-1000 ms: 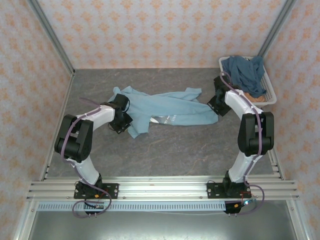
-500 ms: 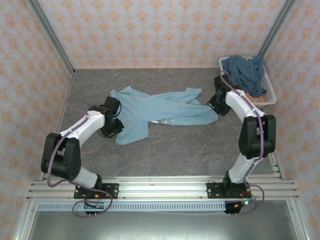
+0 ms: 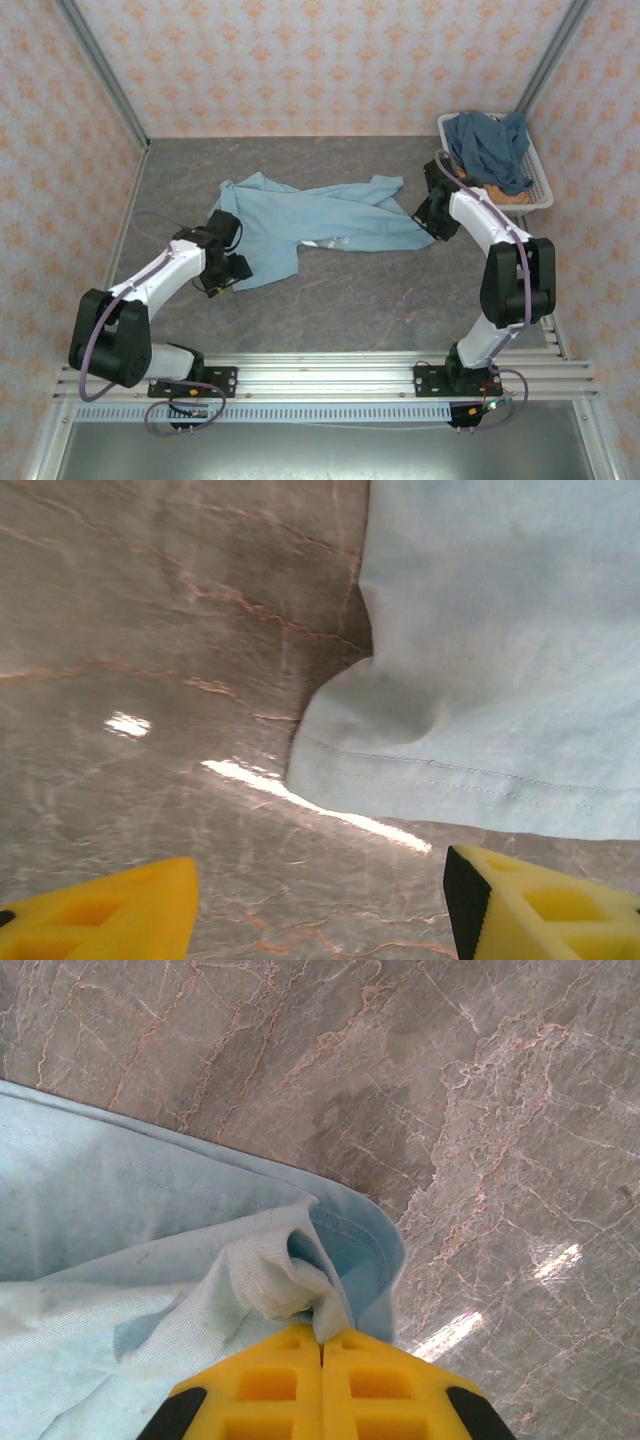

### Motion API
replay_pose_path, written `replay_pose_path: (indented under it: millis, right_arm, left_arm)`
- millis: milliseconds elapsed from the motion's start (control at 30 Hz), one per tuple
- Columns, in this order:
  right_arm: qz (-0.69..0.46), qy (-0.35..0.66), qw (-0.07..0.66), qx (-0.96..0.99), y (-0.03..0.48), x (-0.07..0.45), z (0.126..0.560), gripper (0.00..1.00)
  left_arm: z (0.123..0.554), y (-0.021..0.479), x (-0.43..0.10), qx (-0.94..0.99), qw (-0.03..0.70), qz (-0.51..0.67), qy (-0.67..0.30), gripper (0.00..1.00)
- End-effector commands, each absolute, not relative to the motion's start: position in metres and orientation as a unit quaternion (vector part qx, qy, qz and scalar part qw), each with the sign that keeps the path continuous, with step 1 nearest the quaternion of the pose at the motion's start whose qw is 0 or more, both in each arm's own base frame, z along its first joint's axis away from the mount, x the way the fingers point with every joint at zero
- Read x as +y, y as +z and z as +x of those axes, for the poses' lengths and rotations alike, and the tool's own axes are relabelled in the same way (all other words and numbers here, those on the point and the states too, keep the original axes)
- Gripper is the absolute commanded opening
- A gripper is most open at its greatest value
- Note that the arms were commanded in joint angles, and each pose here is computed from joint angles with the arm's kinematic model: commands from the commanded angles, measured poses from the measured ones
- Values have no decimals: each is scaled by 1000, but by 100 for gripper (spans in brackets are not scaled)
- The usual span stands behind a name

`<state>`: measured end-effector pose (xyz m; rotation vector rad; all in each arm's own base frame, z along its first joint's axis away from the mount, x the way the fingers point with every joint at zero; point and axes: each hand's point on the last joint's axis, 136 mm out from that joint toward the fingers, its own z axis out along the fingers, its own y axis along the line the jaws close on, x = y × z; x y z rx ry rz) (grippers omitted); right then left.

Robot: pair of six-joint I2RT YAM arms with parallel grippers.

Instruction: Fold and stack the t-shirts

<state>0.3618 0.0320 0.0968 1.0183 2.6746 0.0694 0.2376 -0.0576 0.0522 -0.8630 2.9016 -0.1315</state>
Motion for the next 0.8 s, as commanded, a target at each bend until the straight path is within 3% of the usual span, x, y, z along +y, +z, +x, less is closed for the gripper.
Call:
replay_pose_path:
  millis: [0, 133, 200, 267, 333, 567, 767]
  right_arm:
    - [347, 14, 142, 927, 101, 28, 353, 0]
    - [348, 17, 144, 926, 102, 28, 350, 0]
    - [348, 18, 144, 926, 103, 28, 348, 0]
    - [347, 18, 146, 926, 104, 28, 347, 0]
    - [346, 19, 149, 926, 107, 28, 347, 0]
    - [335, 41, 167, 927, 135, 33, 348, 0]
    - [318, 50, 158, 934, 152, 42, 313, 0]
  left_arm:
    - [247, 36, -68, 951, 45, -300, -58, 67]
    - [255, 14, -65, 951, 44, -305, -40, 62]
    - [258, 4, -65, 952, 37, -303, -32, 52]
    - [262, 0, -62, 953, 43, -299, -22, 29]
    - [266, 7, -56, 954, 53, -296, -6, 0]
    - [262, 102, -23, 931, 165, -324, 28, 0]
    - [224, 155, 2, 906, 217, -362, 43, 0]
